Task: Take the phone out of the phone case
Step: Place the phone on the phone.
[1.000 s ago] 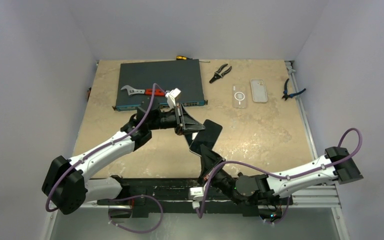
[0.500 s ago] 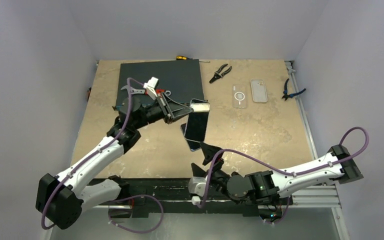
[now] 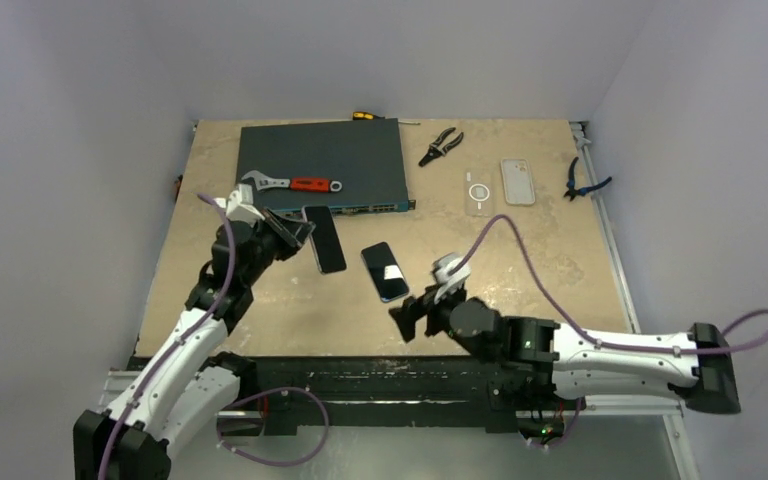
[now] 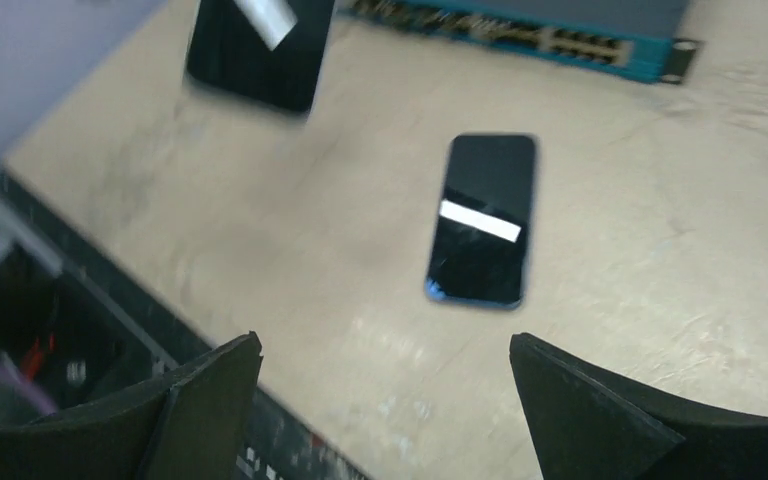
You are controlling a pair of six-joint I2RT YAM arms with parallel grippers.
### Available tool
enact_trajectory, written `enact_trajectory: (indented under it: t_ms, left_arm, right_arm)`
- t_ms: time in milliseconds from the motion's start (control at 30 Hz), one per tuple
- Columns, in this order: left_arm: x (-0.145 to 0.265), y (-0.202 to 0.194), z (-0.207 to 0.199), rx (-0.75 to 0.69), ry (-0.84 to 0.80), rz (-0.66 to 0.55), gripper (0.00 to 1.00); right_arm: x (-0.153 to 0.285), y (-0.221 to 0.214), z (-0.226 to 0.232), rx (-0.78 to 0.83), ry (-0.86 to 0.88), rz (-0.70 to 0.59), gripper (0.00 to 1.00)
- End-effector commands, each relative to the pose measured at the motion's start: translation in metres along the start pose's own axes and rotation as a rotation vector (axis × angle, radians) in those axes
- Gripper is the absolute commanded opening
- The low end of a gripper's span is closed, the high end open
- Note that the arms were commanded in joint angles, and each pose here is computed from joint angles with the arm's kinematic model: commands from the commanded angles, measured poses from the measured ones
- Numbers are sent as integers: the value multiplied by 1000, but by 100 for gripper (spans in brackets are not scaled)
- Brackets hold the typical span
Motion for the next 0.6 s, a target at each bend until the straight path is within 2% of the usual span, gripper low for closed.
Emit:
enact_trajectory:
  t_ms: [0,300,567]
  left_arm:
    - [-12,-51,48,-17,75,69,0]
    - [-17,-104,100,-24,173,145,0]
    - [-26,-131,116,55,213,178,0]
  right_arm:
    - [-2,51,-17,-435,26,-108,99]
    - [-7,91,-37,-375,-88,-170,99]
    - [-13,99,-53,-395,-140,-201,99]
Point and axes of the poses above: each gripper's point midway between its finger pads, its own x axis back along the fingers, its own z axis along the line the jaws close on, y = z × x, the point moved 2 cm from there along x, back along the fingers, and after that the axes turned 10 degrees about -x, right-handed, at the moved point
